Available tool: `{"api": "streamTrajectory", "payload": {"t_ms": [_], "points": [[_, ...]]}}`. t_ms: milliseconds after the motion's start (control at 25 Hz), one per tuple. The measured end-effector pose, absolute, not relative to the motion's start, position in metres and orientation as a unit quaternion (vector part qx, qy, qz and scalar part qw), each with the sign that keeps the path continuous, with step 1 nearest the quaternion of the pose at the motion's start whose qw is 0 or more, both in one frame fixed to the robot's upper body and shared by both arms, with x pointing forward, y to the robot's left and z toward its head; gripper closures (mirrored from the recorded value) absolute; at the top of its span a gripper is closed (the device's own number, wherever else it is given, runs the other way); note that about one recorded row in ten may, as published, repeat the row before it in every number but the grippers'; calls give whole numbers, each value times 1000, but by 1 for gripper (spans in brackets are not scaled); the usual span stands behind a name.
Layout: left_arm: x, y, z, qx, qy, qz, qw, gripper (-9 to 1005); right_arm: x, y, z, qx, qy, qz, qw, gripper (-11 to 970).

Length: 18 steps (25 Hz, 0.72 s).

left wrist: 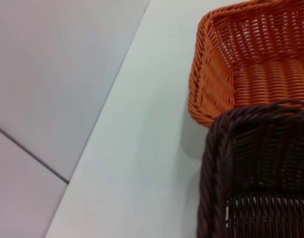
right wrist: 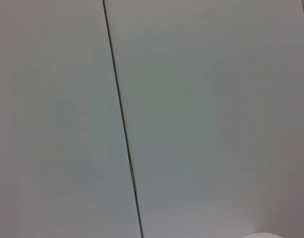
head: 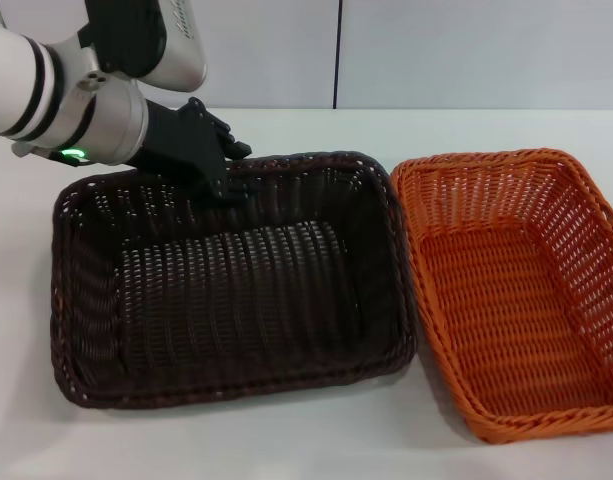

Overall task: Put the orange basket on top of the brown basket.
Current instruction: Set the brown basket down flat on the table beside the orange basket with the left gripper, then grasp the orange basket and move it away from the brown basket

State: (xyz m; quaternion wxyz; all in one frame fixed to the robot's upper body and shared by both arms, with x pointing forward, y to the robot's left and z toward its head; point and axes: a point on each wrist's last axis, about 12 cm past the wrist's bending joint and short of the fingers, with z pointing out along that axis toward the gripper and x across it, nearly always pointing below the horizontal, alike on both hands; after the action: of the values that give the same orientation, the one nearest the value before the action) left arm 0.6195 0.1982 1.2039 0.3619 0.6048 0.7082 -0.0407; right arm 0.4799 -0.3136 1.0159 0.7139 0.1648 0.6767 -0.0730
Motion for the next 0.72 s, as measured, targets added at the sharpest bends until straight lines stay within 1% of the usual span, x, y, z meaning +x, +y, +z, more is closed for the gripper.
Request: {"api": "streamTrajectory", "payload": {"t_ms": [80, 160, 240, 280, 320, 360, 400, 440, 480, 520, 560, 600, 640, 680, 720], "points": [[619, 196, 1204, 609, 705, -38, 363, 621, 480, -314, 1016, 165, 677, -73, 714, 193], [619, 197, 1205, 606, 704, -34, 368, 555, 480, -315, 1016, 166, 676, -75, 714, 193], [620, 200, 1210, 592, 704, -22, 391, 490, 480, -315, 1016, 166, 675, -75, 715, 193], [621, 209, 1218, 543, 708, 5, 452, 457, 481, -316, 1018, 169, 670, -78, 718, 193], [621, 209, 1218, 543, 708, 5, 452, 424, 481, -316, 1018, 169, 670, -78, 718, 193], [620, 213, 1220, 510, 711, 16, 484, 391, 482, -317, 1024, 178, 656, -78, 730, 193], [617, 220, 1217, 474, 717, 25, 511, 363, 482, -317, 1024, 178, 656, -78, 730, 193], [617, 220, 1217, 474, 717, 25, 511, 335, 484, -316, 1029, 184, 645, -77, 738, 193], [612, 226, 1214, 419, 720, 34, 553, 307, 489, -316, 1041, 189, 624, -69, 755, 193], [597, 242, 1198, 291, 710, 56, 639, 279, 489, -316, 1041, 189, 624, -69, 755, 193], [593, 243, 1194, 277, 708, 59, 647, 279, 500, -315, 1058, 183, 607, -45, 772, 193], [589, 246, 1190, 251, 701, 70, 664, 280, 506, -314, 1067, 174, 604, -31, 777, 193], [576, 252, 1175, 199, 683, 100, 695, 280, 506, -314, 1067, 174, 604, -31, 777, 193], [562, 259, 1157, 148, 669, 125, 717, 280, 522, -307, 1087, 145, 611, 11, 778, 192], [562, 259, 1157, 148, 669, 125, 717, 281, 522, -307, 1087, 145, 611, 11, 778, 192]]}}
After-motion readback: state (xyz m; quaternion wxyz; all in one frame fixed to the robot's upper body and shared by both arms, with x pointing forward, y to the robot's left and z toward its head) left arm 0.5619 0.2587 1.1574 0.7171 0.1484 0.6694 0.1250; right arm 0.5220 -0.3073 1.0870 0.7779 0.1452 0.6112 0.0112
